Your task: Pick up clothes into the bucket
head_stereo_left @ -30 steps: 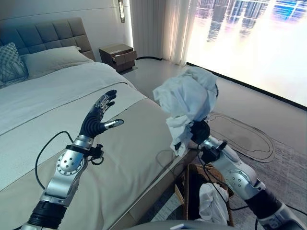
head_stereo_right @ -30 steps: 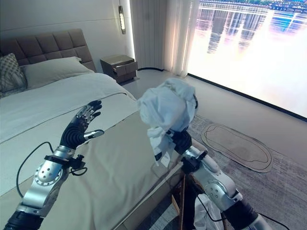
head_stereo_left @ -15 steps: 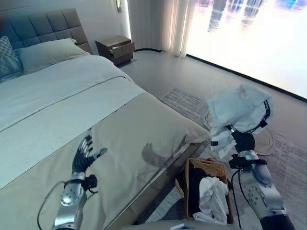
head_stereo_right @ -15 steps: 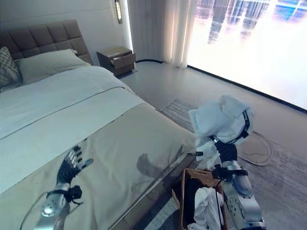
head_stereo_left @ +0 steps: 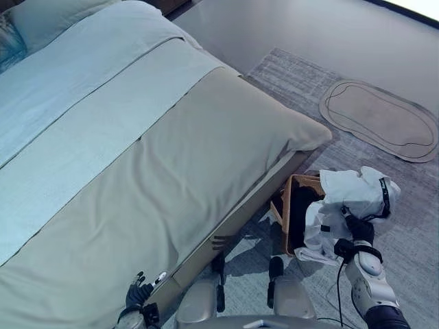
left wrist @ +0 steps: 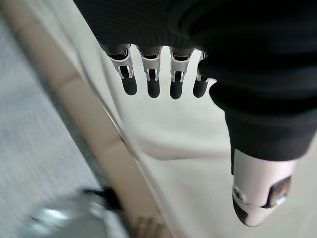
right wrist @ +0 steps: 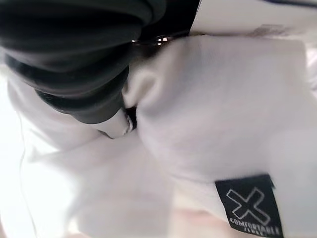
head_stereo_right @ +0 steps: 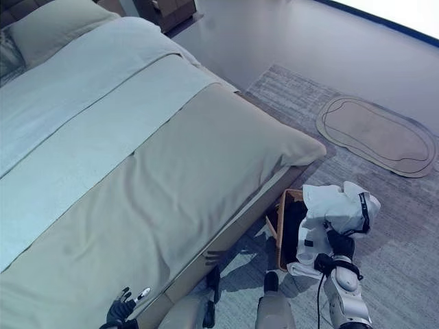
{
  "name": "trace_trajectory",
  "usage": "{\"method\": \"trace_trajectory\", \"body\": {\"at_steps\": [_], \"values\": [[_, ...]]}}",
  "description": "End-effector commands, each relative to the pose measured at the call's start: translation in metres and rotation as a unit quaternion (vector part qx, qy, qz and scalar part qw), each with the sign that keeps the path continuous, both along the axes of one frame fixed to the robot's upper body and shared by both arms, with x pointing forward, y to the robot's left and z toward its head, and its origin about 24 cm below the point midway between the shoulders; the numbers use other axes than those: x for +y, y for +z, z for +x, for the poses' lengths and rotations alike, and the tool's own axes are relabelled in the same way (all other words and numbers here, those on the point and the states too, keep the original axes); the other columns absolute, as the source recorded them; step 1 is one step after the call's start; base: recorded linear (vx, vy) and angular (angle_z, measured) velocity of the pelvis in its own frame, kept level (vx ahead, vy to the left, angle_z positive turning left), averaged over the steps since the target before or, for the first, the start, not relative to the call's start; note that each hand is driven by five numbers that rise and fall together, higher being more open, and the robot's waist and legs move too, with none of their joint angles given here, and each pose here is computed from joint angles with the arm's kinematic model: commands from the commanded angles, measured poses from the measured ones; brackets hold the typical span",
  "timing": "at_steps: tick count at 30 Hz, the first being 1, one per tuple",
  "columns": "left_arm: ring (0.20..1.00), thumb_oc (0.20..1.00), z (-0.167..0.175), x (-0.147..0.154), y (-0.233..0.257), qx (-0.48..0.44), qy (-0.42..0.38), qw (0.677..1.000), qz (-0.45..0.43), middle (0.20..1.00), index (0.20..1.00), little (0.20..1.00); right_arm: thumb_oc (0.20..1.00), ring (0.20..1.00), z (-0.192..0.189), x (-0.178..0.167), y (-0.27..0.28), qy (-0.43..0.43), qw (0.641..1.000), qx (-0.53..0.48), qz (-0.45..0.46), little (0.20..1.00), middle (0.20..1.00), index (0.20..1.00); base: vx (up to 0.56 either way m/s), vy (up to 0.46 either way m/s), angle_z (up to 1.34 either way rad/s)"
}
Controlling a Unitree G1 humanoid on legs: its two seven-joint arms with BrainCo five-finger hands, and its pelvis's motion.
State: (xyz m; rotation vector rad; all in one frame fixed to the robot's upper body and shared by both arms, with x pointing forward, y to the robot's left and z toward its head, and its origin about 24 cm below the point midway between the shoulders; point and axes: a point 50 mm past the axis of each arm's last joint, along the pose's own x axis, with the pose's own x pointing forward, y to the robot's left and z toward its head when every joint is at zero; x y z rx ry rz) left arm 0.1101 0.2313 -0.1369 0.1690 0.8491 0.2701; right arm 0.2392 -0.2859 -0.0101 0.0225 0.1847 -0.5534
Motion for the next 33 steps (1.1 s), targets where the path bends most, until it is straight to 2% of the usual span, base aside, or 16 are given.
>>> {"method": "trace_trajectory", "body": {"at_steps": [1,13,21,22,23,24,33], "values": [[1.000,1.000,0.015,-0.001,0.006,-0.023,-0.025,0.999,0.028,1.000,1.000,1.000,0.200,0.200,0.022,-0.010,0.039,-0.015,0.995,-0.078,-0.063,0.200,0.200,0.200,-0.09,-0.031,-0.14],[1.000,1.000,0.082,-0.043,0.045,-0.171,-0.088,0.981,-0.004,1.000,1.000,1.000,0.200,0.200,0.063,-0.045,0.075,-0.100,0.984,-0.055,-0.134,0.200,0.200,0.200,-0.05,-0.044,-0.04],[1.000,1.000,0.085,-0.051,0.048,-0.181,-0.082,0.980,-0.004,1.000,1.000,1.000,0.200,0.200,0.068,-0.069,0.089,-0.146,0.971,-0.011,-0.188,0.200,0.200,0.200,0.02,-0.005,0.05],[1.000,1.000,0.084,-0.051,0.047,-0.177,-0.080,0.981,-0.003,1.000,1.000,1.000,0.244,0.244,0.068,-0.069,0.089,-0.145,0.970,-0.007,-0.194,0.244,0.244,0.244,0.00,0.000,0.00],[1.000,1.000,0.084,-0.051,0.046,-0.174,-0.082,0.981,-0.001,1.000,1.000,1.000,0.915,0.915,0.068,-0.071,0.089,-0.144,0.969,0.001,-0.203,0.915,0.915,0.915,0.00,0.000,0.00],[1.000,1.000,0.084,-0.051,0.046,-0.174,-0.081,0.981,-0.002,1.000,1.000,1.000,1.000,1.000,0.068,-0.071,0.090,-0.144,0.969,0.000,-0.203,1.000,1.000,1.000,0.01,-0.013,0.04],[1.000,1.000,0.093,-0.057,0.049,-0.186,-0.089,0.979,0.005,1.000,1.000,1.000,1.000,1.000,0.072,-0.063,0.086,-0.117,0.961,0.017,-0.250,1.000,1.000,1.000,0.00,0.000,0.01]]}}
